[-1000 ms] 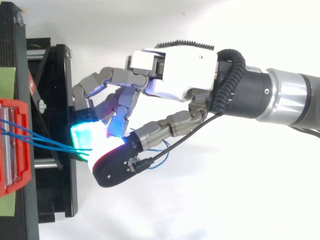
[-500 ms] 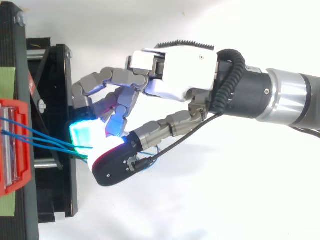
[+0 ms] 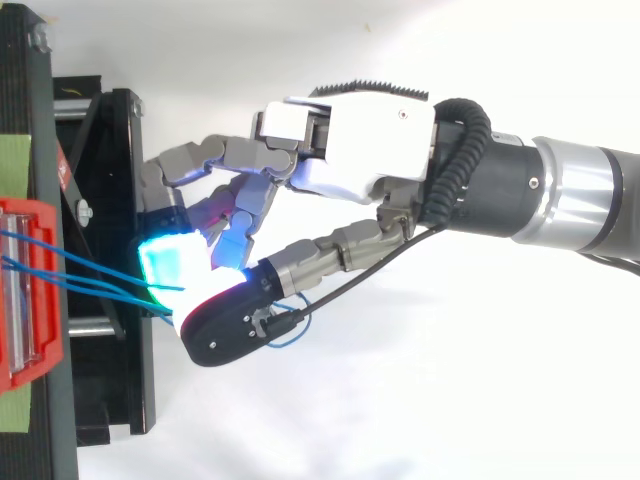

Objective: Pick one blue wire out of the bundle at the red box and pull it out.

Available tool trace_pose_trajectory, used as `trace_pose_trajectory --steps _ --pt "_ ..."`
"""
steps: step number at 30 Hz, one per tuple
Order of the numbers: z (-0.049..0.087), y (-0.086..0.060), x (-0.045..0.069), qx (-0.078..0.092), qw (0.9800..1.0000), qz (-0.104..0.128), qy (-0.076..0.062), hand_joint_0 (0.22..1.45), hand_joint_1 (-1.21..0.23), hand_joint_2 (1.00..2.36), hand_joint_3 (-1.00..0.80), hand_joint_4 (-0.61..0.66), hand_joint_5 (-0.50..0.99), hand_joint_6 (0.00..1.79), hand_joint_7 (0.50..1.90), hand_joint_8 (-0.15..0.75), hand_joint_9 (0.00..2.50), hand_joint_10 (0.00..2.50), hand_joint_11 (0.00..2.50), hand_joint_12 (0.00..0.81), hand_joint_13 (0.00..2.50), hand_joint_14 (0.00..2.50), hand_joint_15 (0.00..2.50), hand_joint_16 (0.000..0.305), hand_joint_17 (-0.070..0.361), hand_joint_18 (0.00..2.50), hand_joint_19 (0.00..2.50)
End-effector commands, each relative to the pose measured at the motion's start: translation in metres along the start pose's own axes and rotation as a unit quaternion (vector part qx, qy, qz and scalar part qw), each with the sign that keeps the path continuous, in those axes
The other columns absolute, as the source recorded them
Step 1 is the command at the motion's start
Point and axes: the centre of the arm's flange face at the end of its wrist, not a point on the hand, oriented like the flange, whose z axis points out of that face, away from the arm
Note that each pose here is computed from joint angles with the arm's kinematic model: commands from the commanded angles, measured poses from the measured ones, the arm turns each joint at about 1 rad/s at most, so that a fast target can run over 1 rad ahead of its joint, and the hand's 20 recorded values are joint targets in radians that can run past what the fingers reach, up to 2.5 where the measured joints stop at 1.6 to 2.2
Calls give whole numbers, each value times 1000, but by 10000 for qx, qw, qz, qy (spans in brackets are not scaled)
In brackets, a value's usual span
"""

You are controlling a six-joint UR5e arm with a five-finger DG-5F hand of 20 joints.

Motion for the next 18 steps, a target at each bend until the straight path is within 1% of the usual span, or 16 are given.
trace_pose_trajectory --steps 1,9,14,16,18 --pt "0 0 0 5 10000 -1 0 566 -701 1015 -270 212 12 534 1502 206 1254 17 467 353 669 11 294 49 111 622 558" --pt "0 0 0 -2 10000 1 0 557 -690 1013 -303 231 20 500 1549 197 1248 17 461 344 659 12 301 47 106 602 568" --pt "0 0 0 -2 10000 1 0 555 -686 1012 -316 246 20 502 1478 194 1258 17 445 335 666 11 301 47 105 605 569" --pt "0 0 0 -2 10000 1 0 559 -688 1014 -294 249 20 502 1453 193 1263 17 451 334 668 12 302 46 104 608 568" --pt "0 0 0 -2 10000 1 0 572 -699 1014 -233 274 24 503 1429 206 1284 17 421 357 693 12 284 51 115 655 538"
